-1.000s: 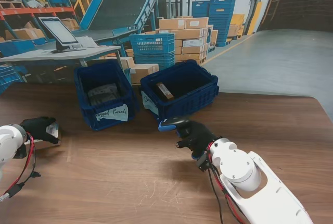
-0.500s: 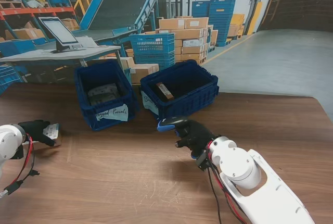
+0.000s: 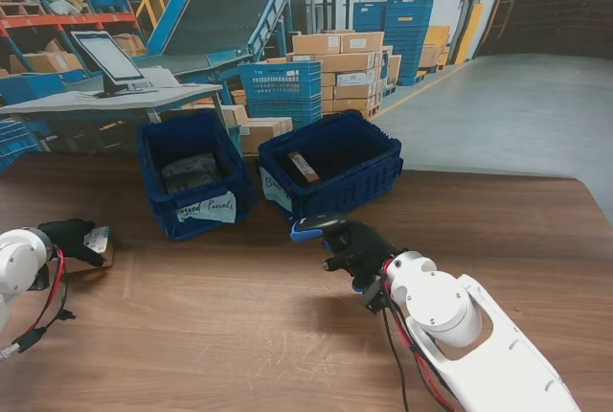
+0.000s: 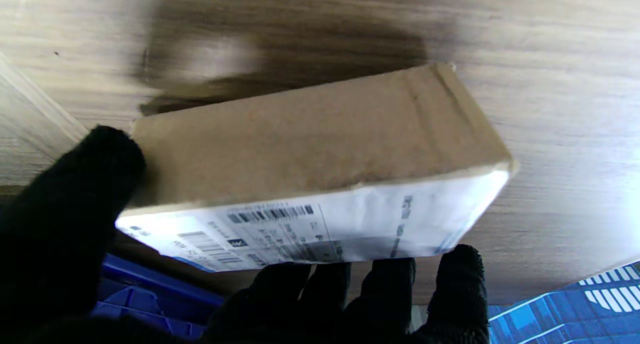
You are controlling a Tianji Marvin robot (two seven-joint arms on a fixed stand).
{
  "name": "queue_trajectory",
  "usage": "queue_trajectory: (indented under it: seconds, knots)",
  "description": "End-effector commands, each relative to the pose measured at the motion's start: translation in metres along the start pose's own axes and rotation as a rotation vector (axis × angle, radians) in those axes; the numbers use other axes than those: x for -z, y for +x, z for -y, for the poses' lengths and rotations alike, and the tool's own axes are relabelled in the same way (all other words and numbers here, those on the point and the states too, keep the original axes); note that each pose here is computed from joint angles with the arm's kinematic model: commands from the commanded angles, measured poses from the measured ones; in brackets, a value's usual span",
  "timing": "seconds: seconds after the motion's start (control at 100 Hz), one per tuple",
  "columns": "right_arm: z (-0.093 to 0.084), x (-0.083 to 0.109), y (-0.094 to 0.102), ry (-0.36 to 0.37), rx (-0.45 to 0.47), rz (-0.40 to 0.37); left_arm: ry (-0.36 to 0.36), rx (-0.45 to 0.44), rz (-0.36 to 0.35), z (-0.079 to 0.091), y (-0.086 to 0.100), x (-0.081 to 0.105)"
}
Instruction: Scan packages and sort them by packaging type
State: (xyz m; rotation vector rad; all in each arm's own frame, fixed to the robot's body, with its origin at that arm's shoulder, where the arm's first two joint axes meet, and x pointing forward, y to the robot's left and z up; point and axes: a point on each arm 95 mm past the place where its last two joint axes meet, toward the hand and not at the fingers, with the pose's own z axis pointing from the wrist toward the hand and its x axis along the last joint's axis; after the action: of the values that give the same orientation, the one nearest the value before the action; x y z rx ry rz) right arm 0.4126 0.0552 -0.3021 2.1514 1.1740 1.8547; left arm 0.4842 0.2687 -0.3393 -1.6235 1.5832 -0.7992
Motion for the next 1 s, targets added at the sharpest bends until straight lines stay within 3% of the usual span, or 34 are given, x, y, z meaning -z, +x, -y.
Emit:
queue_trajectory:
  seconds: [0.0, 0.13, 0.4, 0.65, 0.99]
  knots:
    - [0.003, 0.001, 0.002, 0.016, -0.005, -0.008, -0.040, 0.002, -0.018, -0.010, 0.007, -0.003]
    - [0.002, 0.002, 0.001, 0.014, -0.008, -0.005, -0.049, -0.003, -0.029, -0.014, 0.009, -0.005]
    - [0.000, 0.003, 0.000, 0.012, -0.006, -0.007, 0.001, 0.003, -0.025, -0.025, 0.012, -0.006]
    - [0.000, 0.004, 0.000, 0.004, -0.008, -0.010, 0.133, 0.029, -0.002, -0.029, 0.016, -0.007]
    - [-0.003, 0.006, -0.003, -0.005, -0.012, -0.004, 0.175, 0.045, -0.019, -0.034, 0.021, -0.009]
